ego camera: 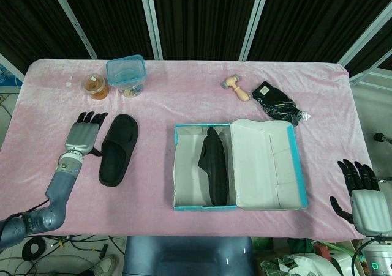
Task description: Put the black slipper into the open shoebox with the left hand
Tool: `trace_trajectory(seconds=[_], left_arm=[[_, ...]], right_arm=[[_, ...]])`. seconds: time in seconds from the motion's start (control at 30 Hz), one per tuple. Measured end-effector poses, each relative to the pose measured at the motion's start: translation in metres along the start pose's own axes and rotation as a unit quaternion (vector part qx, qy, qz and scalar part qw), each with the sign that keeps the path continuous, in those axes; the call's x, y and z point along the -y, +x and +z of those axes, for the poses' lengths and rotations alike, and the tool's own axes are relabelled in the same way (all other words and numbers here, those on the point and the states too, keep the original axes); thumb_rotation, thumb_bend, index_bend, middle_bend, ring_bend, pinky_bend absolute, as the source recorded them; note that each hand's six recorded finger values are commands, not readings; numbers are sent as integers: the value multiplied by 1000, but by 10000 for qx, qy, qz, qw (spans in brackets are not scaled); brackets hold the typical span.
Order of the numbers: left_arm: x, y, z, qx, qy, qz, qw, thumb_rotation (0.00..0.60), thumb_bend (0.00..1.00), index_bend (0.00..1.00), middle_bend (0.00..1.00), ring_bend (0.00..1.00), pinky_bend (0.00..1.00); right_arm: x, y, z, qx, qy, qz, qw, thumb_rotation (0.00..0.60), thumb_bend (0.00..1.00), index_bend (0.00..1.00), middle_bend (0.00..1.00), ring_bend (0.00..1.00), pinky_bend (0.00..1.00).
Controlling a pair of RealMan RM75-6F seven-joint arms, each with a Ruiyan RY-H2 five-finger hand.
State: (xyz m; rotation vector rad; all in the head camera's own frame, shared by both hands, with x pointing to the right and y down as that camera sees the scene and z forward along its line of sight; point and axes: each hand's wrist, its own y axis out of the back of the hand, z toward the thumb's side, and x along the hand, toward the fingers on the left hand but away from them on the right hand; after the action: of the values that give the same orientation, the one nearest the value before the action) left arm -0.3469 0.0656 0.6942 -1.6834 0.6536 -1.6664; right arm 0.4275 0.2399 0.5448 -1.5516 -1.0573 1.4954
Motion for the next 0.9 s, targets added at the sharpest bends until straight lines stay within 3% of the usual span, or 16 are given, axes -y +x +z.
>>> trace_trajectory(seconds=[0.3,0.7,0.9], left_arm=[[-6,17,32,130,660,-184,9976,600,0,0,114,6,0],[1,23,74,174,1642,-697,9838,600,0,0,121,2,0],[7,32,86,105,1788,-719,9812,600,0,0,116,0,0]], right_arm=[[-3,2,-2,53,35,-11,10000,600,244,26,62,0,55],[-2,7,-10,149,-9,-28,9999,600,244,26,62,0,55],[-3,8,-12,185,-5,-49,9998,600,244,27,62,0,55]])
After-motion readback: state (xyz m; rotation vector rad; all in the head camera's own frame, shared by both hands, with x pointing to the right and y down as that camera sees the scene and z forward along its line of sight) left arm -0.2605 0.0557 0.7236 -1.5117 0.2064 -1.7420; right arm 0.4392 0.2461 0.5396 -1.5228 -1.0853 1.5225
